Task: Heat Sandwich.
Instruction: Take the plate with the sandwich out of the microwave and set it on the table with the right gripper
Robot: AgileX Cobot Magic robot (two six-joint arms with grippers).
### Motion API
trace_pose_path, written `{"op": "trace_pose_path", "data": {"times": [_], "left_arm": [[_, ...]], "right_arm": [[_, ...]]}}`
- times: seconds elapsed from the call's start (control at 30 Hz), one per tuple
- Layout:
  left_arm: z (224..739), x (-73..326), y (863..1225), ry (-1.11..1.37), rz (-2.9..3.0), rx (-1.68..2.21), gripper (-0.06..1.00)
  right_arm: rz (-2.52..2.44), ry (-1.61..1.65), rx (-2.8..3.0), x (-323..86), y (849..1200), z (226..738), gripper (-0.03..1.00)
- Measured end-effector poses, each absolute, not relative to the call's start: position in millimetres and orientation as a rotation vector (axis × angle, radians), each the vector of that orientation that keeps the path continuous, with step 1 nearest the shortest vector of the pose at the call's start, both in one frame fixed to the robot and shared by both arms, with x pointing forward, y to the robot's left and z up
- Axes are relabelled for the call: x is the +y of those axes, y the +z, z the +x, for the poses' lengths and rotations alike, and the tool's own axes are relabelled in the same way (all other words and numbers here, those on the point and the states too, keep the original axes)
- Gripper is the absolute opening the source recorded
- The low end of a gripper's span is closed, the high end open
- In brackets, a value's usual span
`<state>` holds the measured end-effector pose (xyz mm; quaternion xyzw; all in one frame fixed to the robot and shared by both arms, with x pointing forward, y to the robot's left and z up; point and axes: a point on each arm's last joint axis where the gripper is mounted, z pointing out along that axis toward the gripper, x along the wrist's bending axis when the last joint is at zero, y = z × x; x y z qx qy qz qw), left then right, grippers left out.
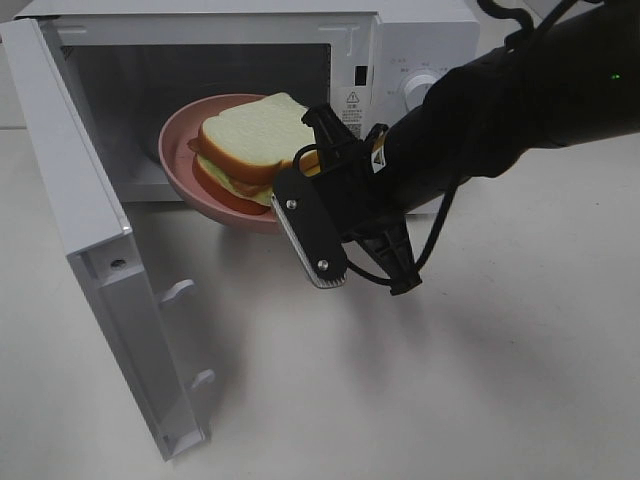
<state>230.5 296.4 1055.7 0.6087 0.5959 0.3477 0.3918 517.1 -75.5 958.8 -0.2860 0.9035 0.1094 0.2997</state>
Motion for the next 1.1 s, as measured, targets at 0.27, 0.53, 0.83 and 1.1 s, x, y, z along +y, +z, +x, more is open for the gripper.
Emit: {"op": "trace_pose_path", "data": {"times": [0.27, 0.53, 0.83, 1.1], "left_arm": [[230.5, 296.4, 1055.7, 0.883, 1.546, 1.513, 0.97], [230.5, 296.4, 1055.7, 0.883, 1.546, 1.513, 0.97], [230.5, 296.4, 1055.7, 0.883, 1.546, 1.513, 0.97], [230.5, 296.4, 1055.7, 0.883, 1.546, 1.513, 0.97]], "right_arm": [[-0.805, 0.271, 2.369, -88.0, 966.5, 502.3, 0.08], [-0.809, 0.265, 2.366, -97.8, 976.7, 490.7, 0.08], [-0.840, 0.225, 2.386, -112.1, 988.3, 475.1, 0.08], [-0.861, 0.198, 2.377, -124.5, 997.0, 461.7, 0.08]]}}
